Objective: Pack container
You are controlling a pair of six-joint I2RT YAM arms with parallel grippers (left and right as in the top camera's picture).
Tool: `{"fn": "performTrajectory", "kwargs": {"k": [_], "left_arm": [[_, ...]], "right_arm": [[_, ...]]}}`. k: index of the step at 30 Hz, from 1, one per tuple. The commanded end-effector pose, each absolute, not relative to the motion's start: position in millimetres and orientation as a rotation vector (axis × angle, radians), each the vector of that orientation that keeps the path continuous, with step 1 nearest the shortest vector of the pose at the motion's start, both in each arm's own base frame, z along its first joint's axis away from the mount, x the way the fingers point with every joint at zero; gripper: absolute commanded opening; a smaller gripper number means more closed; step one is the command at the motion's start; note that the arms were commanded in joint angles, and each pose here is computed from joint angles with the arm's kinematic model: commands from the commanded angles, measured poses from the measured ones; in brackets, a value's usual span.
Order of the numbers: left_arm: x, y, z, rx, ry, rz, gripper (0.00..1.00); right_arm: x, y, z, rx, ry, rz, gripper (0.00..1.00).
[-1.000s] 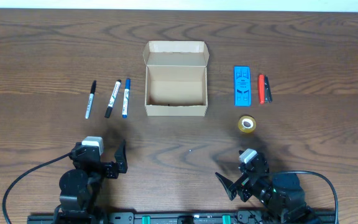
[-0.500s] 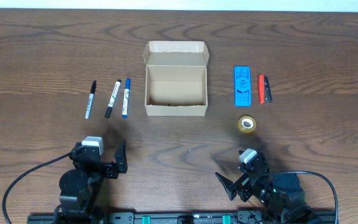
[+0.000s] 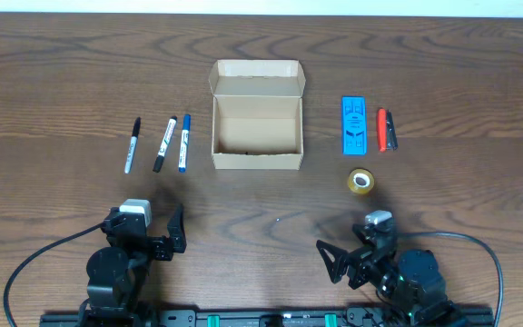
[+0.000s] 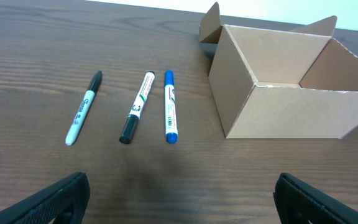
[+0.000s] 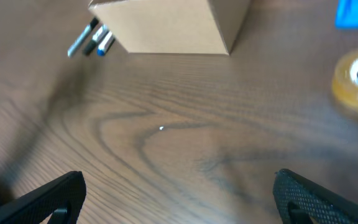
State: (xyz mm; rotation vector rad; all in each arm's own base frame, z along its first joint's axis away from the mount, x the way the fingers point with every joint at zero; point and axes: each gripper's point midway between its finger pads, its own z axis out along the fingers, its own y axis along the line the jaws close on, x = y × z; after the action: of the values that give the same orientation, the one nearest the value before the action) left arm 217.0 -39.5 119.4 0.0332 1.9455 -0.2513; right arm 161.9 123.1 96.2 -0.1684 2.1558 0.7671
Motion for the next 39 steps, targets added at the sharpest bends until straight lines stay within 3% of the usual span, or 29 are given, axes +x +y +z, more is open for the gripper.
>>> {"fn": "performTrajectory", "kwargs": {"k": [1,13,24,39], "left_arm": [[217,-39,111,0.033,1.959,-0.249,0.95],[217,-39,111,0.033,1.959,-0.249,0.95],[217,-39,111,0.033,1.959,-0.249,0.96],[217,-39,111,0.033,1.959,-0.249,0.95]], "right_arm": [[164,121,96,0.080,2.184,0.877,0.99],[183,127,123,0.019,2.088,0.882,0.99],[208,137,138,-0.243,2.239,0.707,0.98],[306,120,157,-0.145,2.455,0.326,0.99]]}}
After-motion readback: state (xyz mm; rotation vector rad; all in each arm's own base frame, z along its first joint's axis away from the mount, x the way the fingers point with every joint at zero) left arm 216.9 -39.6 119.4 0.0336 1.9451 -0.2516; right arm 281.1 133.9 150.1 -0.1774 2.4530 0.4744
